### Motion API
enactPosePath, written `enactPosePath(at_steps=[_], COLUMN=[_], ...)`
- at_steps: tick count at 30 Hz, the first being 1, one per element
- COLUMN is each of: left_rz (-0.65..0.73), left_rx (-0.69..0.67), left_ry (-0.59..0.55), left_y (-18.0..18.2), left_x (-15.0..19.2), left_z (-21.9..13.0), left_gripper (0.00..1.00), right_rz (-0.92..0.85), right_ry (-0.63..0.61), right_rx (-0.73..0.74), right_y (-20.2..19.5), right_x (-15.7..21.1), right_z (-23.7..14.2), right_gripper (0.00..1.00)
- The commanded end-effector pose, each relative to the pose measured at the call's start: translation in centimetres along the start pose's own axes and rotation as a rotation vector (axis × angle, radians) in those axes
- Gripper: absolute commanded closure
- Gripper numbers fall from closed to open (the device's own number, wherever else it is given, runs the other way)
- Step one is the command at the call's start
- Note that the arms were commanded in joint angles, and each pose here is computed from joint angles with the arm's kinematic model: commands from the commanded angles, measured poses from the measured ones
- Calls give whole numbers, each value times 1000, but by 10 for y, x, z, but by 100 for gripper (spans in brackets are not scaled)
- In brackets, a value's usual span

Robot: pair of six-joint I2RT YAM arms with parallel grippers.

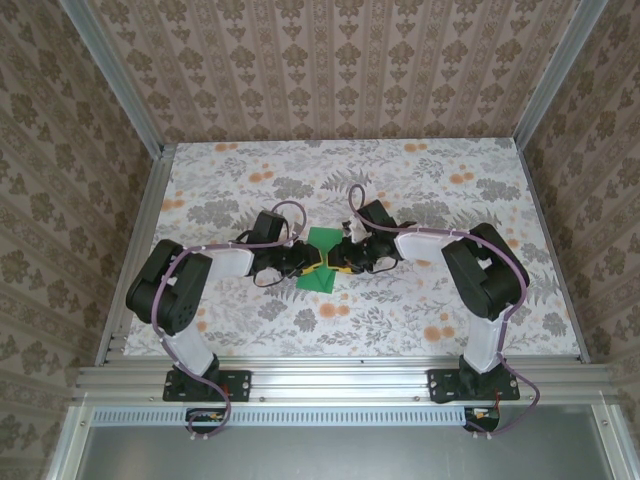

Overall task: Fold a paper plane with a square sheet of paper (pick it up from the middle)
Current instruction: Fold the triangle a second time at the center of the table.

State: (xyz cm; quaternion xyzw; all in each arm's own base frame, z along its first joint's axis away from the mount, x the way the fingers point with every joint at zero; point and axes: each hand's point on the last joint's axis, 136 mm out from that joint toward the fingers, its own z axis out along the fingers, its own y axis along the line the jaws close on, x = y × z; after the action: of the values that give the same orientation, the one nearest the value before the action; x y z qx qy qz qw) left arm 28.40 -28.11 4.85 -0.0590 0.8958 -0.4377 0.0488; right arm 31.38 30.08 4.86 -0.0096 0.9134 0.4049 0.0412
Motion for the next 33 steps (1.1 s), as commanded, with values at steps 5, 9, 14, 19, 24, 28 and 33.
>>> enactPosePath(at_steps=[5,9,14,19,24,28,33], left_rz=[4,25,7,-26,-29,-15,-12], left_rx=[-6,-1,-63,-107,-138,-171,-182], left_ry=[-3,-11,-28,0,17,31,55], left_y=[-2,-3,17,34,41,44,48], left_x=[-3,2,10,18,20,21,24], left_z=[-2,-11,-16,-12,-11,-12,-10], left_gripper=[71,59,49,54,66,72,76], right_rz=[-28,-51,-75,-98,-121,-140,-149], right_ry=[1,-11,-4,4,7,6,11], right_rx=[39,103,137,160,191,211,224], right_y=[-2,-12,-19,-21,-24,-25,-27], right_x=[-3,-6,-8,-12,-17,-22,-25], right_z=[1,0,2,4,5,5,8], right_gripper=[90,95,97,97,97,97,97])
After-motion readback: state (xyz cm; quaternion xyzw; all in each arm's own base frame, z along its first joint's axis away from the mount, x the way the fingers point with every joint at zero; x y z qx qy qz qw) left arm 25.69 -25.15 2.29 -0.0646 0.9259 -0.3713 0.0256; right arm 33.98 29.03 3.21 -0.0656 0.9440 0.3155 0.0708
